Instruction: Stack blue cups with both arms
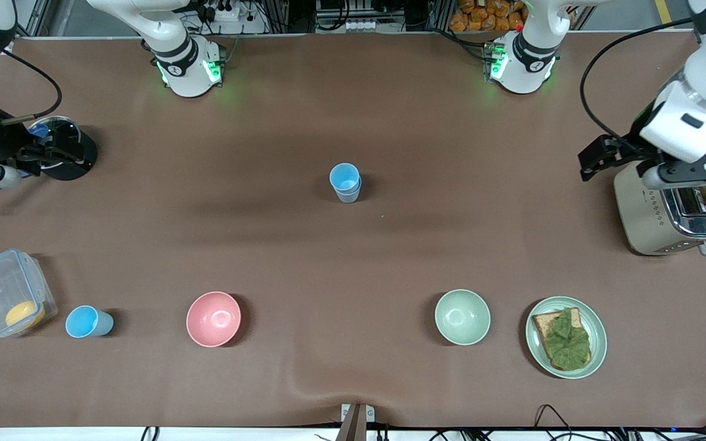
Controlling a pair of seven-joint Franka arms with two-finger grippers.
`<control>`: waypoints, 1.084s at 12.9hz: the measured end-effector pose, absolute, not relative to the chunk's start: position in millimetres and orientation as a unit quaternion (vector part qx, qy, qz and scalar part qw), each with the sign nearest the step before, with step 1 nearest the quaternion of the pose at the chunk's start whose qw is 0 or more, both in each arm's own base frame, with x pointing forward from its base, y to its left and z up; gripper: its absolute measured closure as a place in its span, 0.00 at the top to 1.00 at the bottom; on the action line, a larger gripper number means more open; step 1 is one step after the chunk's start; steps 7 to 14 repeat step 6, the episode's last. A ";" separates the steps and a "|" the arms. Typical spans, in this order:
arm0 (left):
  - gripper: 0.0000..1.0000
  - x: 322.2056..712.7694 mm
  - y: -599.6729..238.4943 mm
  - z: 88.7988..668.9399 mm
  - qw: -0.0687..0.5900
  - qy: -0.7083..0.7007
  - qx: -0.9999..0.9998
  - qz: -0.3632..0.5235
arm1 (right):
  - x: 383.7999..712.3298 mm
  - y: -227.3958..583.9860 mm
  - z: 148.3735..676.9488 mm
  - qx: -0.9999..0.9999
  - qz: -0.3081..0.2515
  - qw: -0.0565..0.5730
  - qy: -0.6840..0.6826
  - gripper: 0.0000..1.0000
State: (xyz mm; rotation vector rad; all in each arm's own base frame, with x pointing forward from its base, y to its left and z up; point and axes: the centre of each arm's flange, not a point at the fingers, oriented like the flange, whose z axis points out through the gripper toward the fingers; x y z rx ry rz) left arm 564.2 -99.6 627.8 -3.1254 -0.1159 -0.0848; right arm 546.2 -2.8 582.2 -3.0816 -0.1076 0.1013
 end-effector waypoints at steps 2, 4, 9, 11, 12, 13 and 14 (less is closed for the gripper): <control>1.00 565.8 -85.6 628.8 0.006 -0.044 -0.999 -0.027 | 546.3 -2.8 582.0 -0.998 0.033 0.028 -0.035 1.00; 1.00 563.5 -82.0 627.9 0.006 -0.042 -0.999 -0.017 | 546.4 -2.8 581.9 -0.998 0.033 0.028 -0.035 1.00; 1.00 560.8 -83.8 628.6 0.003 -0.041 -0.999 -0.011 | 546.6 -2.8 581.3 -0.998 0.034 0.028 -0.035 1.00; 1.00 560.8 -83.8 628.6 0.003 -0.041 -0.999 -0.011 | 546.6 -2.8 581.3 -0.998 0.034 0.028 -0.035 1.00; 1.00 560.8 -83.8 628.6 0.003 -0.041 -0.999 -0.011 | 546.6 -2.8 581.3 -0.998 0.034 0.028 -0.035 1.00; 1.00 560.8 -83.8 628.6 0.003 -0.041 -0.999 -0.011 | 546.6 -2.8 581.3 -0.998 0.034 0.028 -0.035 1.00; 1.00 560.8 -83.8 628.6 0.003 -0.041 -0.999 -0.011 | 546.6 -2.8 581.3 -0.998 0.034 0.028 -0.035 1.00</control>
